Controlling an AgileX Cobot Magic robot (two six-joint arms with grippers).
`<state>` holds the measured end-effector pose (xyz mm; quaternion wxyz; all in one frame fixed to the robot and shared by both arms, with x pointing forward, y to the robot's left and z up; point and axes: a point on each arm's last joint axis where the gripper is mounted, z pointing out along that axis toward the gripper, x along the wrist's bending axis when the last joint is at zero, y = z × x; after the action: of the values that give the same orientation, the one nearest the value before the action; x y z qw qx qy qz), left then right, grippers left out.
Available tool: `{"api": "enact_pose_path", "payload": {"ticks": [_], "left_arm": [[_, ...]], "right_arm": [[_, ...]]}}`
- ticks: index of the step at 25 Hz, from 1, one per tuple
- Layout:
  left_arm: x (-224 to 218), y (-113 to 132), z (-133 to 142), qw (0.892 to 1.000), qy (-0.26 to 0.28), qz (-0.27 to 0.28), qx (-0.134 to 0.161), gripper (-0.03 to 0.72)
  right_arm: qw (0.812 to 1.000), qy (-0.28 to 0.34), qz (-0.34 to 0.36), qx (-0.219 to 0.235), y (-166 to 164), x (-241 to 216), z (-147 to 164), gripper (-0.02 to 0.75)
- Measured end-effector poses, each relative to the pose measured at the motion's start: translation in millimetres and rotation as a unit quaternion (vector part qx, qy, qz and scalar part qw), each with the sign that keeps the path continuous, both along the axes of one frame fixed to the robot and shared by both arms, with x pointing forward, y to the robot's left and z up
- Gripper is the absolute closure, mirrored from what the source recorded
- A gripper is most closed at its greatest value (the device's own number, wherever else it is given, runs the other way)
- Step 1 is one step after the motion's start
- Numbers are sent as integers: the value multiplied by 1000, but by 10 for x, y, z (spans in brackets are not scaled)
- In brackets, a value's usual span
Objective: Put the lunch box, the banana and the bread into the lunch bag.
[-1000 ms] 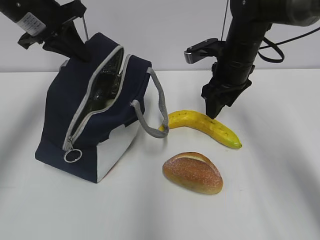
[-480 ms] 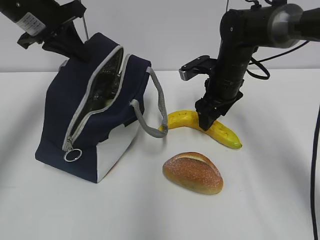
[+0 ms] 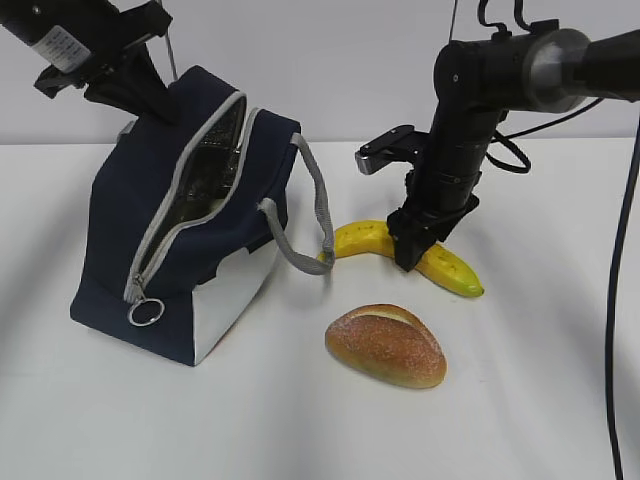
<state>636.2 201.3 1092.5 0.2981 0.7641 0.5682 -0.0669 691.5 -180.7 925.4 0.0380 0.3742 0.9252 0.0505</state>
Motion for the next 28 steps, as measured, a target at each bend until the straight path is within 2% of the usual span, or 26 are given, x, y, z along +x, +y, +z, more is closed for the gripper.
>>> {"api": "enact_pose_path", "payload": {"ticks": [3, 11, 14, 28], "left_arm": [[0, 0, 0, 1000, 0, 0, 0, 690], [0, 0, 0, 1000, 0, 0, 0, 690], [0, 0, 0, 1000, 0, 0, 0, 690], [1, 5, -3, 1000, 0, 0, 4, 690]], "right_arm": [[1000, 2, 0, 5, 9, -2, -9, 167], [1000, 7, 1, 8, 18, -1, -50, 363], [1000, 7, 2, 8, 18, -1, -50, 413], [1000, 7, 3, 7, 16, -1, -50, 442]]}}
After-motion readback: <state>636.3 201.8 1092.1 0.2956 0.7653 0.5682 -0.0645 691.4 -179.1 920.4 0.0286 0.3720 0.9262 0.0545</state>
